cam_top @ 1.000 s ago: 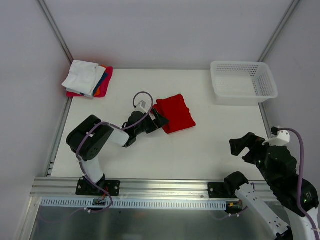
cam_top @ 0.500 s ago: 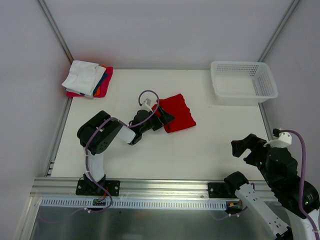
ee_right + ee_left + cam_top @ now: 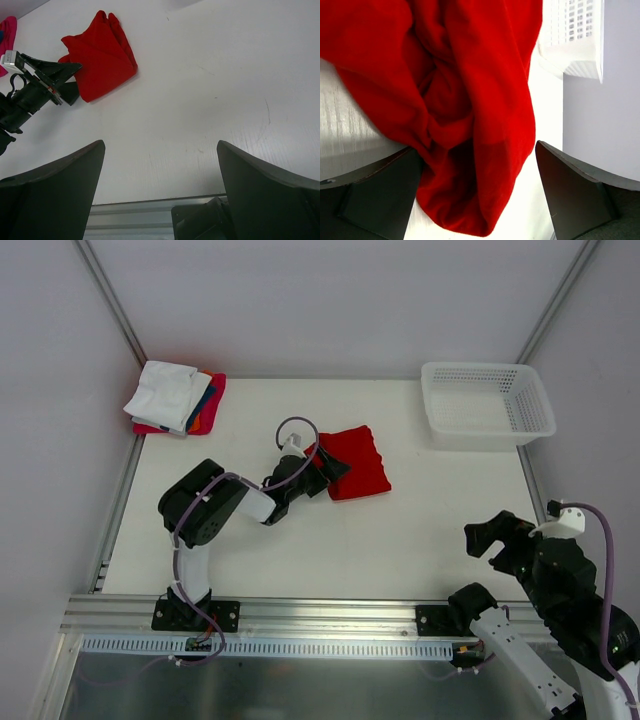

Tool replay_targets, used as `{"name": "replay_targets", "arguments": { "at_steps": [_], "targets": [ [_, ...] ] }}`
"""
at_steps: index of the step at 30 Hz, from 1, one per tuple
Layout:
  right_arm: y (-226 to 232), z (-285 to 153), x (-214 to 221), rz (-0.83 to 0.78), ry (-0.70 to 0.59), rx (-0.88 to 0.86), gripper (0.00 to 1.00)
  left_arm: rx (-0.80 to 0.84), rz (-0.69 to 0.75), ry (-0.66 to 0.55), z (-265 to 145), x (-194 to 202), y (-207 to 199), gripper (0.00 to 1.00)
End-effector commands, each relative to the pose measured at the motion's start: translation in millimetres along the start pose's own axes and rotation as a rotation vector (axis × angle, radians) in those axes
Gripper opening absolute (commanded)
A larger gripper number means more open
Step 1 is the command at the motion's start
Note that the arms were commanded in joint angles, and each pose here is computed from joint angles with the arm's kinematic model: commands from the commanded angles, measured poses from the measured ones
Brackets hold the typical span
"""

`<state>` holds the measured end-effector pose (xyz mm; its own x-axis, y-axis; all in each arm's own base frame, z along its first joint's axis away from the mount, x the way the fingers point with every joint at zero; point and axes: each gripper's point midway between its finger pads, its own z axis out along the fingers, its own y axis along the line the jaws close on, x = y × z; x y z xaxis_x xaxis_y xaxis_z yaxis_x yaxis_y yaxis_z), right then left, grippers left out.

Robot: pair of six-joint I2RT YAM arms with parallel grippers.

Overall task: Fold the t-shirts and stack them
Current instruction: Fold the long partially folded tshirt into a neat square, then put the neatly folded tshirt into the corner of the board with the left arm

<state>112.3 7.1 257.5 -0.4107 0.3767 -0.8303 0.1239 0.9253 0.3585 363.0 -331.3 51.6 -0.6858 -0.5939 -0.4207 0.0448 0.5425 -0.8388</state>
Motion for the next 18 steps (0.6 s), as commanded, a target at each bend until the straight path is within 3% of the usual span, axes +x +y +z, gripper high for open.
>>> {"name": "replay_targets", "arguments": {
  "at_steps": [1, 6, 9, 15, 16, 17, 18],
  "targets": [
    [-7.8, -10.5, -6.1, 0.006, -0.031, 0.012, 0.99, -0.129, -0.023, -0.005, 7.6, 7.3, 35.6, 0.93],
    [-15.2, -17.9, -5.9, 0.004, -0.037, 0.024, 1.0, -0.133, -0.054, -0.035, 14.6, 0.6, 37.8, 0.88],
    [-20.0, -22.8, -6.7, 0.008, -0.049, 0.031, 1.0, -0.138, -0.069, -0.038, 20.0, -0.6, 40.4, 0.76],
    [-26.2, -27.6, -4.9, 0.004, -0.051, 0.041, 1.0, -0.134, -0.069, -0.023, 33.7, -12.6, 37.8, 0.37],
    [-27.1, -27.8, -4.5, 0.003, -0.053, 0.043, 0.99, -0.149, -0.063, -0.015, 35.8, -14.7, 41.6, 0.27],
    [-27.3, -27.7, -3.7, 0.003, -0.051, 0.043, 0.99, -0.166, -0.062, -0.013, 37.8, -17.0, 44.5, 0.06],
    [-27.4, -27.5, -3.8, 0.003, -0.052, 0.042, 0.99, -0.177, -0.067, 0.009, 39.9, -18.8, 50.4, 0.0]
  ]
}}
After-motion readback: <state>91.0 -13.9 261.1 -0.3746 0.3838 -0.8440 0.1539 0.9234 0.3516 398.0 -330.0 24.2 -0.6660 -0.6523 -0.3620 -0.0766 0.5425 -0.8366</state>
